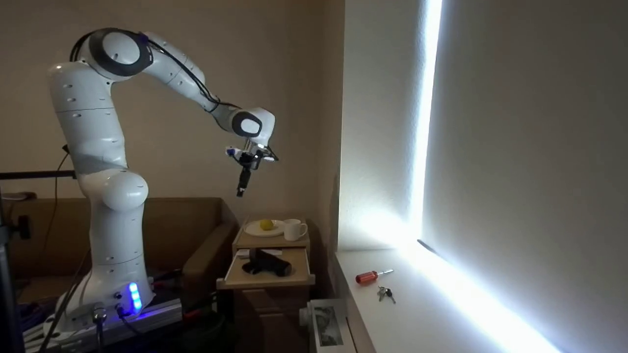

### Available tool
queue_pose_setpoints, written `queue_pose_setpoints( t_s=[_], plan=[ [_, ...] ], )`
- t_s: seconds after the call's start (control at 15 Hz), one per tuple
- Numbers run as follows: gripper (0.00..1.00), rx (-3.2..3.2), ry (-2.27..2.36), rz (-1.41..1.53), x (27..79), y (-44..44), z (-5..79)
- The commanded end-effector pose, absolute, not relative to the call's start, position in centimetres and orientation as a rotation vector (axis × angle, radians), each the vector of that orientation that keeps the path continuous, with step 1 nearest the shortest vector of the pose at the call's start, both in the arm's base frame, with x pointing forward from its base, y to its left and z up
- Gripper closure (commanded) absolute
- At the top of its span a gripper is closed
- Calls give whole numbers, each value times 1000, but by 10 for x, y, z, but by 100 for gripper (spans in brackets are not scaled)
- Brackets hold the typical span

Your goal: Put the sock in the cup then close the first top drawer

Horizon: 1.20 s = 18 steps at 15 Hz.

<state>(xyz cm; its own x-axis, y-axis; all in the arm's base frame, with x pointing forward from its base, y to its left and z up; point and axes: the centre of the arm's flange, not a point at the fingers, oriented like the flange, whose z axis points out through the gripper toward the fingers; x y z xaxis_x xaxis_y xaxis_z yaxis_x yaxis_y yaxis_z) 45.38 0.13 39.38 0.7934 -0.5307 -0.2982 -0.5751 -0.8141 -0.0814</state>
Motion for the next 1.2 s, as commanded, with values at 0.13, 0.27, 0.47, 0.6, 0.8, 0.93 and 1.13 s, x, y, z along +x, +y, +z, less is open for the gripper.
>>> queue_pose_setpoints(
  t_s=[0.13, 0.27, 0.47, 0.6, 0.8, 0.93, 1.13],
  plan=[
    [0, -2680, 1281, 190, 467, 35, 258],
    [0, -2658, 1426, 97, 472, 41, 227],
    [0, -2630, 1610, 20, 473, 51, 176],
    [0, -2598, 1675, 39, 465, 62, 131],
    [0, -2598, 1661, 60, 451, 64, 132],
    [0, -2602, 1673, 73, 446, 69, 110],
    [0, -2607, 1747, -49, 441, 61, 109]
  ],
)
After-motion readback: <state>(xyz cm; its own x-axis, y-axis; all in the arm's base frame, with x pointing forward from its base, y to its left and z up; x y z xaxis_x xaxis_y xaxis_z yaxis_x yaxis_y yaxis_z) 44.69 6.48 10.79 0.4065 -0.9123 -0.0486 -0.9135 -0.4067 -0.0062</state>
